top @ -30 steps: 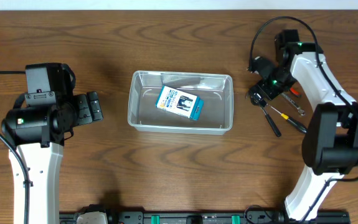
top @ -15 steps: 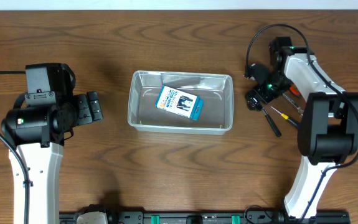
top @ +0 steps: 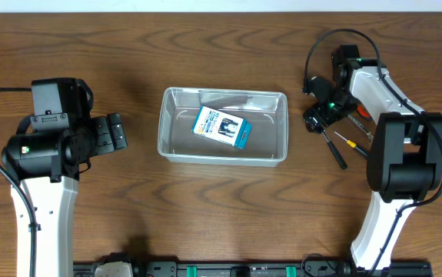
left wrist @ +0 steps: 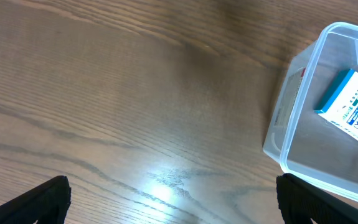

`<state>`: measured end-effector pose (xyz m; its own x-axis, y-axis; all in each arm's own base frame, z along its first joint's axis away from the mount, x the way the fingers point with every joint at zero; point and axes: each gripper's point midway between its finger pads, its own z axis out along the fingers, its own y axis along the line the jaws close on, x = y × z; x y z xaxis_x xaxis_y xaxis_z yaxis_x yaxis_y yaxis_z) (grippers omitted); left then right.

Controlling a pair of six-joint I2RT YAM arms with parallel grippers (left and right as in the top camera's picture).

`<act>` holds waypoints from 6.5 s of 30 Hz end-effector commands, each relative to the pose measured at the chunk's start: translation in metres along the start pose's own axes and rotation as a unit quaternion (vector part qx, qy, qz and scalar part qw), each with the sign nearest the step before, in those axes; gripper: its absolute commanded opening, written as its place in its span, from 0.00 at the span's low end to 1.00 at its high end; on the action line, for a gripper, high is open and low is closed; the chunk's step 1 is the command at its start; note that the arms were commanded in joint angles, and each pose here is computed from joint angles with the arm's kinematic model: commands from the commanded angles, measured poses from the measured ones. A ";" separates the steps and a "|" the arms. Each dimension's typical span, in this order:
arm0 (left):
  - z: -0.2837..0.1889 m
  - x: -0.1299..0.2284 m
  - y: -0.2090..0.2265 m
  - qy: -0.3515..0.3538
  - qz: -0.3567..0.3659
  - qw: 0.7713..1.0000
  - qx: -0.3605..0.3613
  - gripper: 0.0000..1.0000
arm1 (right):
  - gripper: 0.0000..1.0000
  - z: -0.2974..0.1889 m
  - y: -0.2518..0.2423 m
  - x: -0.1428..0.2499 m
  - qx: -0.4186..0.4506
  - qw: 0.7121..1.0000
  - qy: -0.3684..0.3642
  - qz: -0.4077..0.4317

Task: Pack container
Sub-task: 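Lower the right gripper and grasp the claw hammer by its handle, then carry the hammer into the container and release it, then return the right gripper to the yellow-handled screwdriver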

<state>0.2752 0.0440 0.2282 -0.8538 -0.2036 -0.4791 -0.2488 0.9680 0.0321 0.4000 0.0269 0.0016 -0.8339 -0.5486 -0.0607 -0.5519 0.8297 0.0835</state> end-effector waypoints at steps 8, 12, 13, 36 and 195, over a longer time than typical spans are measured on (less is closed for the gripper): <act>-0.003 0.000 0.000 -0.004 -0.003 1.000 0.003 0.98 | 0.86 0.008 0.007 0.000 0.006 0.999 0.015 0.032; -0.003 0.000 0.000 -0.004 -0.003 1.000 0.003 0.98 | 0.86 0.008 0.011 -0.002 0.006 0.999 0.016 0.030; -0.003 0.000 0.000 -0.004 -0.003 1.000 0.003 0.98 | 0.86 0.009 0.012 -0.003 0.006 0.999 0.016 0.028; -0.003 0.000 0.000 -0.003 -0.003 1.000 0.003 0.98 | 0.86 0.023 0.002 0.026 0.053 0.995 0.070 0.056; -0.003 -0.001 0.000 -0.005 -0.007 1.000 0.003 0.98 | 0.99 -0.127 0.001 0.128 0.130 0.988 -0.080 0.004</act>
<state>0.2757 0.0434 0.2279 -0.8533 -0.2040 -0.4800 -0.2473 0.9685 0.0280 0.2912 -0.0450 0.1300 -0.8212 -0.4962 -0.2819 -0.4713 0.8682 -0.1551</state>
